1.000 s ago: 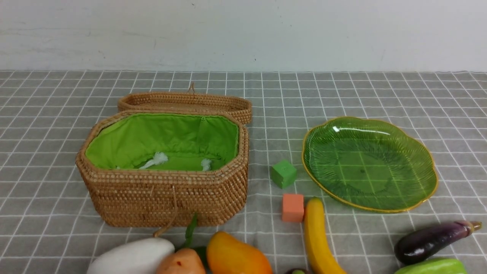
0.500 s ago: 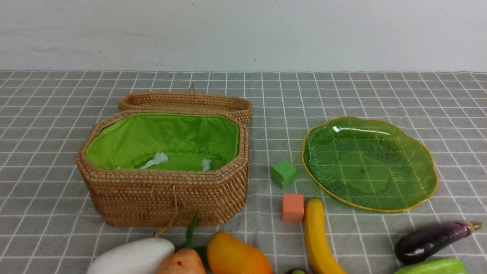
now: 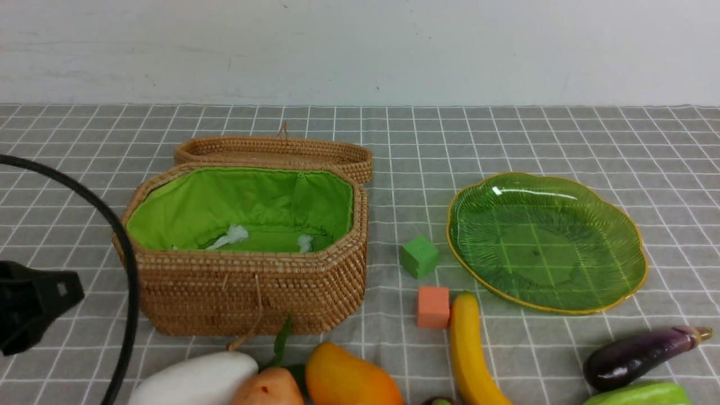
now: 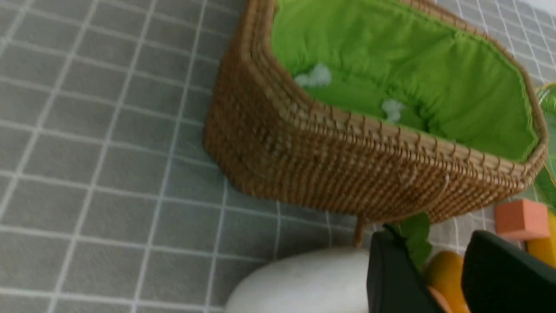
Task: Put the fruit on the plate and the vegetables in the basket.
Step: Take a daikon with your left arm and place it on the basket on the left.
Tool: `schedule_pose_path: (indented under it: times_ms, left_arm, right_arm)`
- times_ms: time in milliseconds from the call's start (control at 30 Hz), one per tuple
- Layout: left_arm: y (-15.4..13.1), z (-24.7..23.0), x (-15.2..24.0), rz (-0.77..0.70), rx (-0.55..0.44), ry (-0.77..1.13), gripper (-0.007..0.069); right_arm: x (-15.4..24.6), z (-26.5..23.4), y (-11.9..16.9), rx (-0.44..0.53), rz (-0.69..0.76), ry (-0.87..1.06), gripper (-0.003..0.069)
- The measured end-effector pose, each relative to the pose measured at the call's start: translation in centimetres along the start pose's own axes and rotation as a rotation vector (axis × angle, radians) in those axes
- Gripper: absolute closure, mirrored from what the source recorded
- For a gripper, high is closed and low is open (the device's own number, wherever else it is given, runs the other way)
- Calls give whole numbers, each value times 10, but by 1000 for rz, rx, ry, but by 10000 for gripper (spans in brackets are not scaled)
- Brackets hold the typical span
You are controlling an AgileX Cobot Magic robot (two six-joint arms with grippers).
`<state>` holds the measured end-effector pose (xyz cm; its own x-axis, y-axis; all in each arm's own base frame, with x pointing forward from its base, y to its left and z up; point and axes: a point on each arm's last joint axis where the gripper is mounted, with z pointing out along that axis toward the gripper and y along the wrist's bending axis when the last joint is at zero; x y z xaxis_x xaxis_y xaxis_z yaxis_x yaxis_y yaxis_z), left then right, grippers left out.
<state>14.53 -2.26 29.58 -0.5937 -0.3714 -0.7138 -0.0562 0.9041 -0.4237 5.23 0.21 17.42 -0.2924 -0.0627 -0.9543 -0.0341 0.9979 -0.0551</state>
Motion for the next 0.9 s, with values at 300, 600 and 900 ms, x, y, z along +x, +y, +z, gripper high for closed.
schedule_pose_path:
  times_ms: [300,600,900]
  left_arm:
    - [4,18,13,150,-17,222,386]
    - [4,15,22,265,1,337,386]
    - [7,10,34,458,39,493,343]
  right_arm:
    - [0,0,0,0,0,0,418]
    - [0,0,0,0,0,0,418]
    - [0,0,0,0,0,0,418]
